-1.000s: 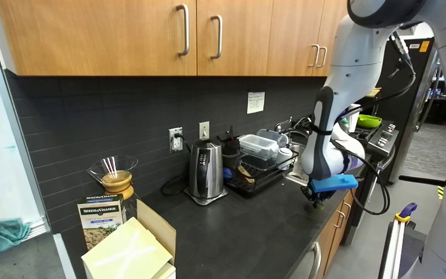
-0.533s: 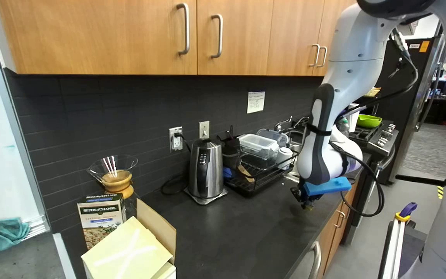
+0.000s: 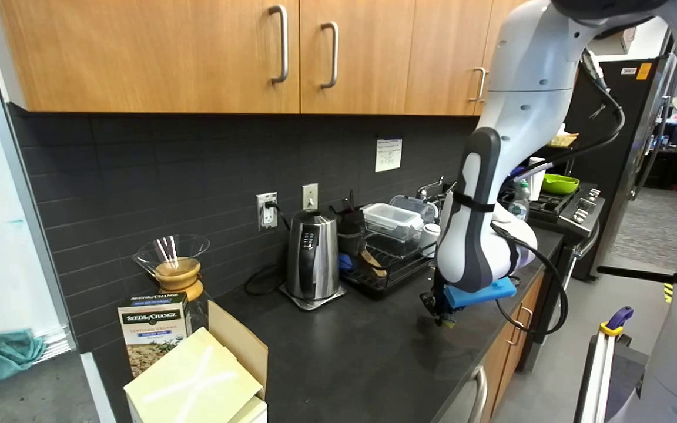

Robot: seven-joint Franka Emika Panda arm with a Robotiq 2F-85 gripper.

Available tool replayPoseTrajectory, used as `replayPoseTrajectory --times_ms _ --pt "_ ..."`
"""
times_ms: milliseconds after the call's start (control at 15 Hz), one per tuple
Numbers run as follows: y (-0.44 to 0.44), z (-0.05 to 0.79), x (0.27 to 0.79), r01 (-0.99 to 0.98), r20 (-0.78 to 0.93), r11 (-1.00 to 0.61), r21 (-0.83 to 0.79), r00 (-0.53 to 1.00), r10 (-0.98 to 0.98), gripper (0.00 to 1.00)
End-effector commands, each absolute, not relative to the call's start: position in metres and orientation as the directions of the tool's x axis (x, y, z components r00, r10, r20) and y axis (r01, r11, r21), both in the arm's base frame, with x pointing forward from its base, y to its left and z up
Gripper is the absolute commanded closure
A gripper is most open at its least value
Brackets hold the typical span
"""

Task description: Shift the sponge to the left

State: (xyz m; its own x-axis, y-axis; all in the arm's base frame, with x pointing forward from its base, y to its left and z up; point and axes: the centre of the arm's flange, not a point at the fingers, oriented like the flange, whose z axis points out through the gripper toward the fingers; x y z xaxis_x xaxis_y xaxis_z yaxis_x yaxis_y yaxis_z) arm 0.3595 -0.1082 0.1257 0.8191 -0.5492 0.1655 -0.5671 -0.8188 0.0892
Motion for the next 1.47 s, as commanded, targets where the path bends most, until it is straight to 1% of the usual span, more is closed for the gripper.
replayPoseTrajectory --times_ms 0,733,1400 --pt "-0.07 0.14 0.324 -0.524 0.167 -0.848 0.081 0.846 -0.507 0.95" --pt "0.031 0.116 0.319 -0.39 0.114 -0.916 0.097 0.918 -0.379 0.95" --pt "0.115 0.125 0.324 -0.341 0.134 -0.937 0.078 0.935 -0.329 0.95"
